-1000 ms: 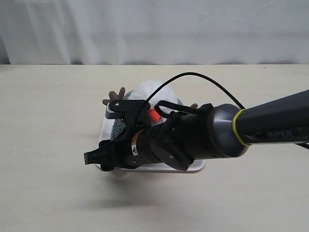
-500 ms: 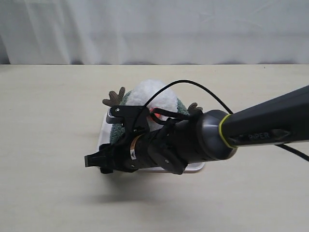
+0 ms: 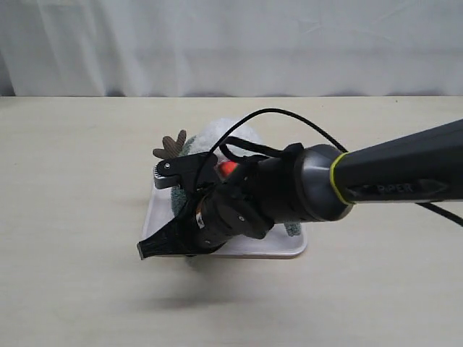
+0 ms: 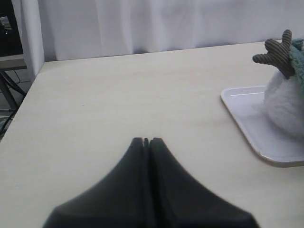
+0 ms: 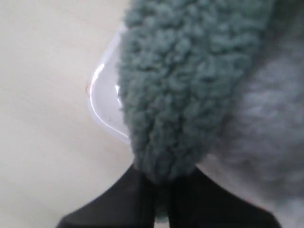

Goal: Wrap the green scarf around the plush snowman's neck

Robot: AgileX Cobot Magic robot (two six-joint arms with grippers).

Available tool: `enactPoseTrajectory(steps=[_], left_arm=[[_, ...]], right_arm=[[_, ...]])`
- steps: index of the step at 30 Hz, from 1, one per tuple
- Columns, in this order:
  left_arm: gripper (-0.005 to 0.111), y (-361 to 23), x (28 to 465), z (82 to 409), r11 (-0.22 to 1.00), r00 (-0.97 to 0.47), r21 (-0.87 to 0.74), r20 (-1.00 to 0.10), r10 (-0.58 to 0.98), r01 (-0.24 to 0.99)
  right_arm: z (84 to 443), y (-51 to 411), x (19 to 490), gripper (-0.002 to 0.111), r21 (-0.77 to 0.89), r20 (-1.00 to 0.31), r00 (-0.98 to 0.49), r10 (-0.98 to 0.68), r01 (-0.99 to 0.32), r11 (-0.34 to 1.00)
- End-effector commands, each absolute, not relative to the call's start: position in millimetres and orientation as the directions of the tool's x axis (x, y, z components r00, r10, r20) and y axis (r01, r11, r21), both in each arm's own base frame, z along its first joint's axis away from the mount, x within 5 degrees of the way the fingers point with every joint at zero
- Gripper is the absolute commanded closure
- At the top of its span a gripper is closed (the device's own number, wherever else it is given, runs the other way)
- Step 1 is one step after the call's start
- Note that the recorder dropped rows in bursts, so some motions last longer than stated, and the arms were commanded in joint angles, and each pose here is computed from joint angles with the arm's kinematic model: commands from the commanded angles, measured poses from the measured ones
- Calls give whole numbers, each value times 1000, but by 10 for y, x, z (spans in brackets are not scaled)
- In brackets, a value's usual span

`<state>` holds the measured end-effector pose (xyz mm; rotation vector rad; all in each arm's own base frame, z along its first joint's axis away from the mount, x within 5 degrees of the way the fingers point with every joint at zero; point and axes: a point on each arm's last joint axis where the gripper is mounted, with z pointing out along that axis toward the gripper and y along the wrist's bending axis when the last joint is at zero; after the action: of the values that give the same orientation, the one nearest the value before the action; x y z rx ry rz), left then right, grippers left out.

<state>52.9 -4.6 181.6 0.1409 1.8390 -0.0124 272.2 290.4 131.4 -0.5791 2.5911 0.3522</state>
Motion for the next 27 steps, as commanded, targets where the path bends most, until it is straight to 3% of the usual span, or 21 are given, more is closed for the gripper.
enactPoseTrajectory(steps=[1, 7, 16, 27], left_arm=[[107, -46, 531, 1813, 993, -256, 62, -963, 86, 100], [107, -46, 531, 1813, 993, -256, 62, -963, 86, 100], [107, -46, 531, 1813, 993, -256, 62, -963, 86, 100], [107, -46, 531, 1813, 993, -256, 62, -963, 86, 100]], right_arm=[[1534, 2775, 2667, 104, 65, -427, -804, -415, -484, 872], [1625, 2618, 2590, 104, -44, -328, -805, -494, -510, 859], [1303, 2513, 2595, 104, -140, -272, -826, -494, -474, 870], [1352, 2536, 2594, 103, -144, -288, -802, -523, -503, 852]])
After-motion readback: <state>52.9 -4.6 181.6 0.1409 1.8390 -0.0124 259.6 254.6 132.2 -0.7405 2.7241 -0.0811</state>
